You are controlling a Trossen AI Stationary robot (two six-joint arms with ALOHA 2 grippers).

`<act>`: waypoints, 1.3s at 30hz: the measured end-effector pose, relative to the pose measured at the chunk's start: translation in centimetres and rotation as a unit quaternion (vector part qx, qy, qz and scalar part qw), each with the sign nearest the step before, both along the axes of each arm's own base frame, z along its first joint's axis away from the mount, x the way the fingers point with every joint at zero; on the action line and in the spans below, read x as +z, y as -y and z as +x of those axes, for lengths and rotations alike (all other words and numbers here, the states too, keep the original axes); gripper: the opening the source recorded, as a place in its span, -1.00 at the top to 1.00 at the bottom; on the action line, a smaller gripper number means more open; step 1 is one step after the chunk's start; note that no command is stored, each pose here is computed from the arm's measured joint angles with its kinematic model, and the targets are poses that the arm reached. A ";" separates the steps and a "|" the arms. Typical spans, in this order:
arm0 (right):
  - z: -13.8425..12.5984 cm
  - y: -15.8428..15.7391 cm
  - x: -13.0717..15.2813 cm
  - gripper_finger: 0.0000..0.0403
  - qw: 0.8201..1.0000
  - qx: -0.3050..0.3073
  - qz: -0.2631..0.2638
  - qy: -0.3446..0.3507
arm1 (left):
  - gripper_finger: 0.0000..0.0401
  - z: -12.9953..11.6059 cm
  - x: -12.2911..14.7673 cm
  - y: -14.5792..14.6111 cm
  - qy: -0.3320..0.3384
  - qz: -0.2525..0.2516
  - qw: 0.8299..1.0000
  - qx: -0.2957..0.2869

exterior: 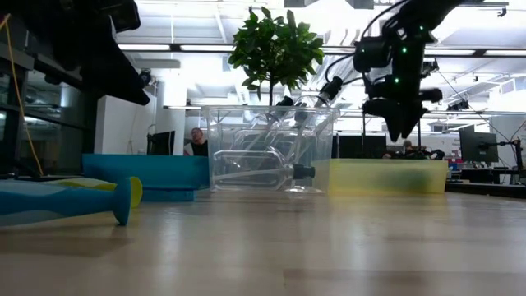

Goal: Pick & Place Kitchen Sink Supplies
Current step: Put the light green dish brush into the blue bin

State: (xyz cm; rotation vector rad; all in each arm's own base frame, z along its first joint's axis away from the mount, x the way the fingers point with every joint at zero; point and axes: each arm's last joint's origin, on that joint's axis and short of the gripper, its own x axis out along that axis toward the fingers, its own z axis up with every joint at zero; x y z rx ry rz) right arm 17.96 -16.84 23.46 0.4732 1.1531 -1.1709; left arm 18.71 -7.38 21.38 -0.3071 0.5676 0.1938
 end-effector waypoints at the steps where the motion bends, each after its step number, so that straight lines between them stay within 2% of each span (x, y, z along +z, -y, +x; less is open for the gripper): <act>1: 0.0 -0.1 0.3 0.24 1.000 0.001 -0.002 -0.010 | 0.06 0.0 0.2 0.0 -0.004 0.000 1.000 -0.002; 7: -0.1 -1.6 1.2 0.24 0.998 0.009 0.017 -0.054 | 0.06 -0.2 1.5 0.1 -0.055 -0.017 0.998 -0.006; 12: -0.3 -3.8 2.4 0.24 0.998 0.018 -0.009 -0.065 | 0.06 -0.6 1.9 0.1 -0.092 -0.053 0.994 -0.005; 16: -1.0 -6.1 4.1 0.24 0.998 0.032 -0.039 -0.033 | 0.06 -1.0 1.7 0.5 -0.109 -0.080 0.991 -0.006; 23: -2.6 -10.2 6.4 0.24 0.993 0.068 -0.078 0.053 | 0.06 -2.2 1.6 2.4 -0.111 -0.095 0.989 -0.006; 27: -3.5 -11.9 5.7 0.24 0.990 0.091 -0.079 0.072 | 0.06 -3.0 1.6 3.6 -0.104 -0.104 0.989 -0.014; 31: -3.9 -13.3 4.2 0.24 0.988 0.114 -0.071 0.074 | 0.06 -3.8 1.5 4.5 -0.107 -0.090 0.990 -0.036; 39: -3.7 -15.6 0.5 0.24 0.978 0.188 -0.038 0.085 | 0.06 -5.5 0.3 3.7 -0.205 -0.022 0.977 -0.053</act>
